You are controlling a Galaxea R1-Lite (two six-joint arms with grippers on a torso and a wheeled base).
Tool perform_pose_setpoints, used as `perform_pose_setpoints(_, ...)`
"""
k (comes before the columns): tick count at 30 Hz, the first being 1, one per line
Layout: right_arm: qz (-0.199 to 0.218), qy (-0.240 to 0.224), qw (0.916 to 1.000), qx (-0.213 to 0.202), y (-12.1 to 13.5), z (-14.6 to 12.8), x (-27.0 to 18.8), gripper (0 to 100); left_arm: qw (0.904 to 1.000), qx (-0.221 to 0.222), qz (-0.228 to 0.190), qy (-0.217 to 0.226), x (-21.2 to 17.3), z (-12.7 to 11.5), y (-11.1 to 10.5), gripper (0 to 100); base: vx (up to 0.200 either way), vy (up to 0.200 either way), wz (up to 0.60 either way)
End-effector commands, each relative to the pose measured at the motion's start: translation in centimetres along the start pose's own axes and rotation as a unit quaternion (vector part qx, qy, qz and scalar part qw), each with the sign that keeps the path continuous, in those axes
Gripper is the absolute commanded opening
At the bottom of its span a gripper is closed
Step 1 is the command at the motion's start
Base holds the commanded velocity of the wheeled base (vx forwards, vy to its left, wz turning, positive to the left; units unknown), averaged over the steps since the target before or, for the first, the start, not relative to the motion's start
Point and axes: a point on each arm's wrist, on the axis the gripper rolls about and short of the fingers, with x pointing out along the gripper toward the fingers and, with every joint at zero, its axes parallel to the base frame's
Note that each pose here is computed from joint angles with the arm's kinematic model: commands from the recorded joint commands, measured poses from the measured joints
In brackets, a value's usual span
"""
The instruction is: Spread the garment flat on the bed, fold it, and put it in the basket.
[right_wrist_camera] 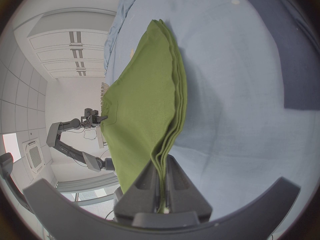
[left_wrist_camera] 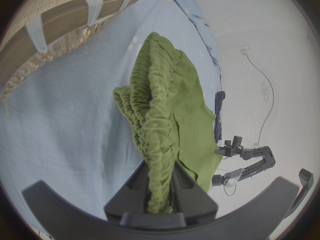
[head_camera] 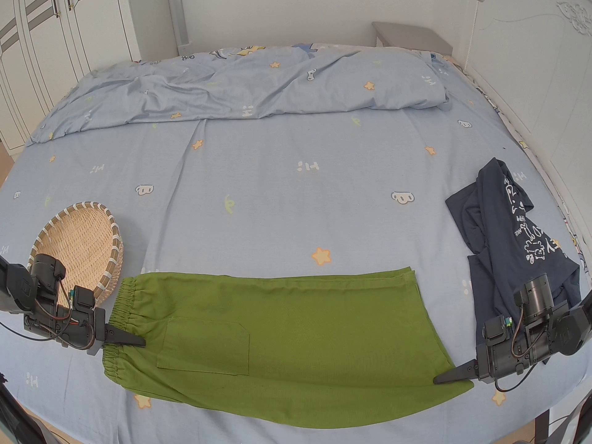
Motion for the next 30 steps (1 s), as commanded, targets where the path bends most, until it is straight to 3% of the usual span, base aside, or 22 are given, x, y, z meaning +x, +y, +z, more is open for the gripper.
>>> perform_pose_setpoints(1, -0.001, 0.009, 1.0000, 0.004, -0.2, -0.2, 0.3, 0, 1.0000, -0.003, 0.004, 0.006, 0.3, -0.2, 0.2, 0, 0.000, 0.000, 0.00)
perform_pose_setpoints(2, -0.001, 0.009, 1.0000, 0.004, -0.2, -0.2, 0.3, 0, 1.0000, -0.001, 0.005, 0.006, 0.3, -0.1, 0.1, 0, 0.000, 0.000, 0.00)
perform_pose_setpoints(3, -0.001, 0.009, 1.0000, 0.004, -0.2, -0.2, 0.3, 100, 1.0000, -0.002, 0.006, 0.005, 0.3, -0.1, 0.1, 0, 0.000, 0.000, 0.00)
perform_pose_setpoints(7, -0.001, 0.004, 1.0000, 0.003, -0.1, -0.4, 0.0, 100, 0.9999, 0.005, 0.009, 0.002, 0.2, 0.0, -0.3, 0, 0.000, 0.000, 0.00)
perform_pose_setpoints(12, -0.018, -0.037, 0.9988, -0.025, 0.9, -0.3, -1.3, 100, 0.9990, 0.023, 0.038, -0.011, -0.4, 0.2, -2.2, 0, 0.000, 0.000, 0.00)
perform_pose_setpoints(13, -0.042, -0.084, 0.9942, -0.053, 2.0, 0.3, -2.6, 100, 0.9964, 0.046, 0.068, -0.021, -0.8, 0.3, -3.3, 0, 0.000, 0.000, 0.00)
perform_pose_setpoints(16, -0.056, -0.154, 0.9815, -0.099, 4.5, 1.4, -4.9, 100, 0.9904, 0.081, 0.102, -0.046, -1.9, 0.1, -5.3, 0, 0.000, 0.000, 0.00)
perform_pose_setpoints(17, -0.056, -0.154, 0.9815, -0.099, 4.5, 1.4, -4.9, 100, 0.9904, 0.081, 0.102, -0.046, -1.9, 0.1, -5.3, 0, 0.000, 0.000, 0.00)
perform_pose_setpoints(18, -0.055, -0.187, 0.9737, -0.117, 6.2, 2.0, -6.3, 100, 0.9866, 0.097, 0.115, -0.062, -2.7, 0.0, -6.4, 0, 0.000, 0.000, 0.00)
perform_pose_setpoints(20, -0.050, -0.211, 0.9668, -0.136, 8.1, 2.8, -7.6, 100, 0.9827, 0.108, 0.132, -0.074, -3.6, -0.2, -7.7, 0, 0.000, 0.000, 0.00)
perform_pose_setpoints(24, -0.048, -0.218, 0.9640, -0.145, 9.6, 3.4, -8.7, 100, 0.9790, 0.112, 0.150, -0.081, -4.5, -0.1, -8.6, 0, 0.000, 0.000, 0.00)
perform_pose_setpoints(26, -0.049, -0.233, 0.9575, -0.163, 12.5, 3.9, -10.7, 100, 0.9742, 0.114, 0.172, -0.091, -6.0, 0.5, -10.1, 0, 0.000, 0.000, 0.00)
perform_pose_setpoints(30, -0.045, -0.234, 0.9561, -0.171, 13.5, 3.4, -11.4, 100, 0.9740, 0.113, 0.175, -0.089, -6.5, 0.9, -10.5, 0, 0.000, 0.000, 0.00)
